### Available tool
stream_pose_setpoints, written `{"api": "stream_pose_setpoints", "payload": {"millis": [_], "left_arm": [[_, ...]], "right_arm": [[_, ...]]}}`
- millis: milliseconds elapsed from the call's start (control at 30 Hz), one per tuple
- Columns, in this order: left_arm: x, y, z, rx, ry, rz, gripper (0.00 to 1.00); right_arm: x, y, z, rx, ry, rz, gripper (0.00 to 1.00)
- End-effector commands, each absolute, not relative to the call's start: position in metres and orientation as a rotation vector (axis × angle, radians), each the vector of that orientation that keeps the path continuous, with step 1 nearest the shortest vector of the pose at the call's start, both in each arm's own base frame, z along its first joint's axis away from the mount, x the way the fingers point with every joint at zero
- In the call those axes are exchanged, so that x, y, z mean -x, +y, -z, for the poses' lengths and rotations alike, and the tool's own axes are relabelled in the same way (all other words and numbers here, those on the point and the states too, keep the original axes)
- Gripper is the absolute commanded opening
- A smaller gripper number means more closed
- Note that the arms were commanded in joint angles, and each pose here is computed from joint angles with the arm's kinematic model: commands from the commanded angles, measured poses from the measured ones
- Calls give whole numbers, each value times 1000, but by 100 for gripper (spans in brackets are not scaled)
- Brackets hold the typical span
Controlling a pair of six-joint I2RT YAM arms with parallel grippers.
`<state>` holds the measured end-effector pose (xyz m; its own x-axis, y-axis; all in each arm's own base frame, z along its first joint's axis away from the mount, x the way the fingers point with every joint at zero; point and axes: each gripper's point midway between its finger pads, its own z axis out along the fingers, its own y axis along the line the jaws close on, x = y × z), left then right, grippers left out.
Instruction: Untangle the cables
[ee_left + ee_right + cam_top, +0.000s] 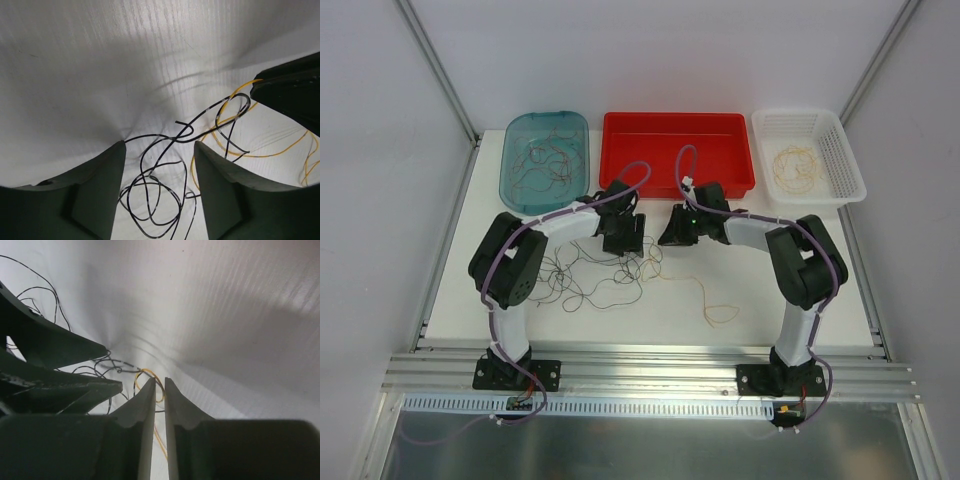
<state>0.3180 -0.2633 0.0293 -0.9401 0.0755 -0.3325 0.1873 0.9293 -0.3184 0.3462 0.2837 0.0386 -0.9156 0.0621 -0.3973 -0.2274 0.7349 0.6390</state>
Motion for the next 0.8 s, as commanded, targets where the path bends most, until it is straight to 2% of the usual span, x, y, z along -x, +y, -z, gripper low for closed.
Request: {"api": "stream_pose_setpoints", "payload": {"millis": [0,100,133,200,567,767], "left_arm": [[-320,-263,-23,-195,2755,470,55],[-316,-257,-17,-187,2763,432,33],[-316,-254,-16,-181,2763,420,18],[-314,-247,-12,-174,2767,375,1],[-299,-204,-6,-44,2773,244,0],[-294,-171,-5,115,2790,240,0]], "right_arm": [[-349,296,-50,166,2474,-1087,13],[-348,293,-53,175,2463,-1089,1],[-346,291,-60,176,2452,-1092,1],[-345,283,-68,177,2435,-1078,1],[-331,184,-189,42,2195,-918,1],[-309,122,-226,-87,2139,-782,1]]}}
